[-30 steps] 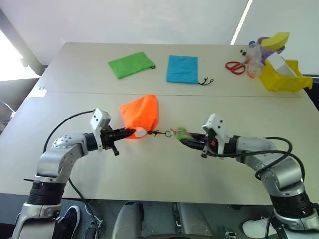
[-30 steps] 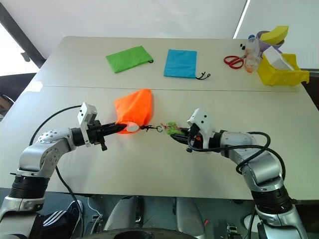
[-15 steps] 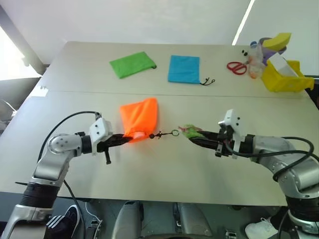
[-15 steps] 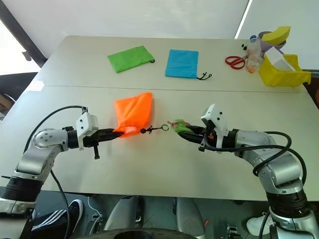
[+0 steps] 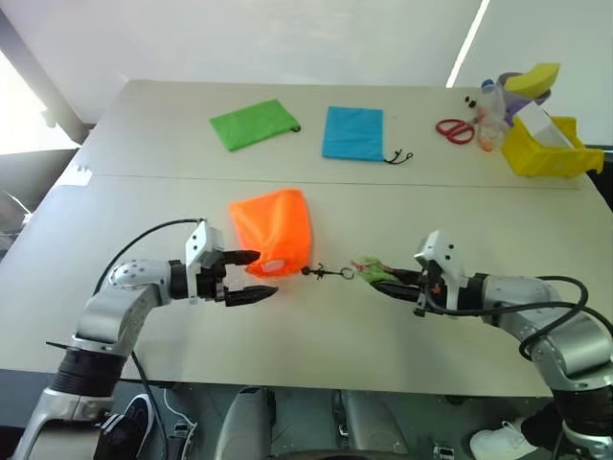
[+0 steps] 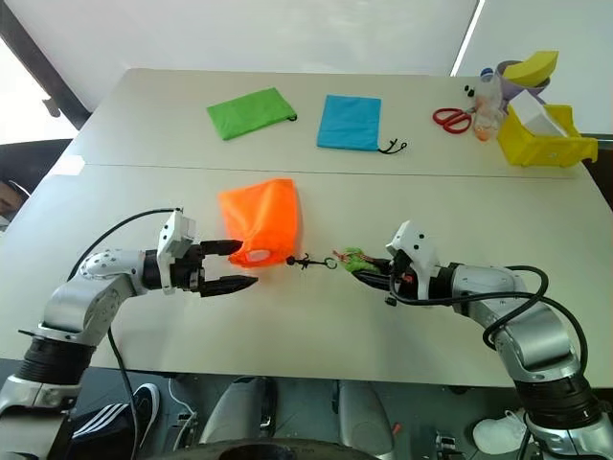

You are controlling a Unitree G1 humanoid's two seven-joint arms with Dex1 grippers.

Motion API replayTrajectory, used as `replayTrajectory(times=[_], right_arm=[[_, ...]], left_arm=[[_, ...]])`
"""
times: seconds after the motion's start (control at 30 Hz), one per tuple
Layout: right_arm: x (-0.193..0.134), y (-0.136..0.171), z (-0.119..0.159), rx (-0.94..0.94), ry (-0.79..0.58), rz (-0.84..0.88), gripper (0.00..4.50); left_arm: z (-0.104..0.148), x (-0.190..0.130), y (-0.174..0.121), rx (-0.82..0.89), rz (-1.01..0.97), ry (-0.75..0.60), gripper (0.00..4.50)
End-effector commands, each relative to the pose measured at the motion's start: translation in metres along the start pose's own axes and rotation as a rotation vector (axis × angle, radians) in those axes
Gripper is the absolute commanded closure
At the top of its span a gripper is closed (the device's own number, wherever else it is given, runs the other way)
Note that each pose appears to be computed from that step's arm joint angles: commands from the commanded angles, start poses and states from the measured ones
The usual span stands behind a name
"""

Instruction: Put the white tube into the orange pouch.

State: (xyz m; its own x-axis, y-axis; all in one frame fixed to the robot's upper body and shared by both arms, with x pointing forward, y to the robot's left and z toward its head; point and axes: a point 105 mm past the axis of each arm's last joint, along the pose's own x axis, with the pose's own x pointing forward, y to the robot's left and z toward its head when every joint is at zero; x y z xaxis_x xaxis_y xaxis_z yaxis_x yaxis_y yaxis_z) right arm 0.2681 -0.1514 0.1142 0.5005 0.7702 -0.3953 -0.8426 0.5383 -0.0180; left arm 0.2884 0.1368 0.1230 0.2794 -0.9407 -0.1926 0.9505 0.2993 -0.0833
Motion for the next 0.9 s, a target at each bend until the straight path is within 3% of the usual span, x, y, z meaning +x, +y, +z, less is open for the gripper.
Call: replayTrajectory(times=[0.03, 0.2, 0.3, 0.4, 0.5, 0.7, 0.9], right_arm=[[0.001, -0.006, 0.008, -0.058, -0.028, -0.035, 3.66], [0.008, -0.005, 0.009, -0.07, -0.038, -0.035, 3.66], [0.011, -0.005, 0.009, -0.082, -0.035, -0.04, 3.66], [0.011, -0.005, 0.009, -0.085, -0.036, -0.046, 3.66], [0.01, -0.006, 0.01, -0.088, -0.037, -0.055, 3.66], [0.009, -0.006, 0.009, -0.089, -0.036, -0.058, 3.66], [0.012, -0.007, 0.01, -0.093, -0.034, -0.047, 3.66]], left_arm=[[0.043, 0.003, 0.007, -0.019, -0.042, -0.088, 0.67], [0.087, 0.032, 0.015, 0.026, -0.15, -0.126, 0.67], [0.091, 0.047, 0.021, 0.129, -0.161, -0.071, 0.67], [0.096, 0.053, 0.018, 0.08, -0.226, -0.075, 0.67], [0.091, 0.041, 0.018, 0.045, -0.268, -0.024, 0.67], [0.053, -0.007, 0.02, 0.054, -0.231, 0.214, 0.67], [0.046, -0.043, 0.008, 0.007, -0.205, 0.267, 0.67]])
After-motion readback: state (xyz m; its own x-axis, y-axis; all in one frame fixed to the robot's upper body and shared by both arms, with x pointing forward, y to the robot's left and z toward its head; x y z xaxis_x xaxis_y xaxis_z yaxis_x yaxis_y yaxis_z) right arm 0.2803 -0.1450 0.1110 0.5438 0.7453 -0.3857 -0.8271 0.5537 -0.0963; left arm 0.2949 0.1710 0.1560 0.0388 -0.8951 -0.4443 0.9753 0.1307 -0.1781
